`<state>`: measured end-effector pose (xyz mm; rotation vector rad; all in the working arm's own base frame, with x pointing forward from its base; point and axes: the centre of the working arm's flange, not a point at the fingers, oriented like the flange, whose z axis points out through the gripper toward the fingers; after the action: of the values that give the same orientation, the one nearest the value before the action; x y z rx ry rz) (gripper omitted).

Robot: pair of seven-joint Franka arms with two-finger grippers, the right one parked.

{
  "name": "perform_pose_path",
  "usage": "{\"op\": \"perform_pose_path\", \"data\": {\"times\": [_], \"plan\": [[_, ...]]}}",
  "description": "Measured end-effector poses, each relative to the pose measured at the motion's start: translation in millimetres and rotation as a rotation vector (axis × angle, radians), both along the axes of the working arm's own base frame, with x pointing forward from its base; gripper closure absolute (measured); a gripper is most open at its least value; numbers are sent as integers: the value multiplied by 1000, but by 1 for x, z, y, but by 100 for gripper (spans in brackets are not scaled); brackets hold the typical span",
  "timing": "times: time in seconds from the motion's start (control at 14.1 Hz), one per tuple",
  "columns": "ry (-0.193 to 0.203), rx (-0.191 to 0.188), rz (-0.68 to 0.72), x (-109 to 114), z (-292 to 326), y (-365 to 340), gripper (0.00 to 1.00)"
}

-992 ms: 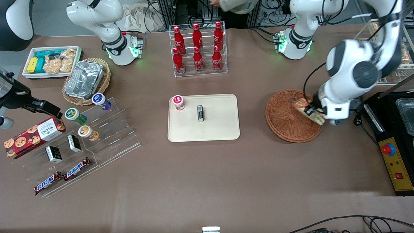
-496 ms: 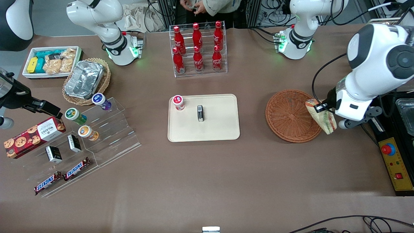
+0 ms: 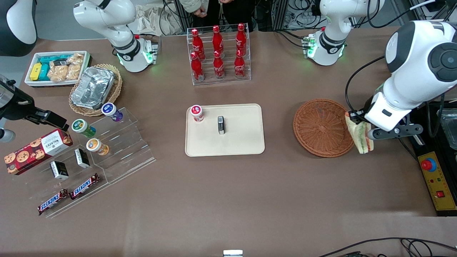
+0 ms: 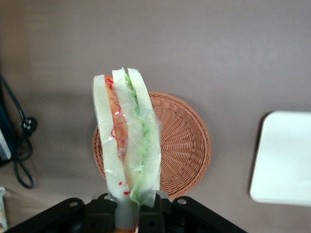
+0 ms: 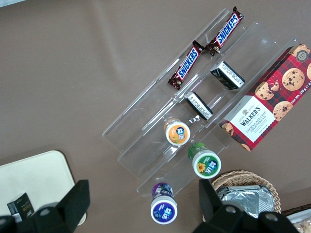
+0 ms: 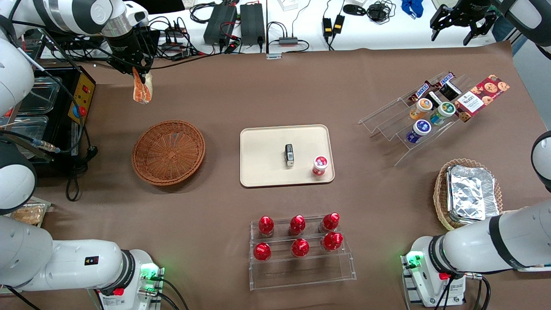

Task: Place sandwich from basket to tray
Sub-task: 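Carry the held sandwich over the basket toward the cream tray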

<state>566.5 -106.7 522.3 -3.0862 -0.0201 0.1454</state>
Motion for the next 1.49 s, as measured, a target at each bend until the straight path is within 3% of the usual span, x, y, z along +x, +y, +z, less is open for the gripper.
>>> {"op": "perform_pose_path", "data": {"times": [0.35,0.57,0.78,1.06,1.2,1.49], "plan": [[47,-9,-194,-15,-4,-46,84],[59,-8,-240,-26,-8,-78,84],[98,-5,-249,-39,-26,-106,84],[188,-148,-256,-53,-57,-150,84],[177,-169,-271,-56,-72,-177,84],[105,-208,-221,-58,-122,-244,84]]}}
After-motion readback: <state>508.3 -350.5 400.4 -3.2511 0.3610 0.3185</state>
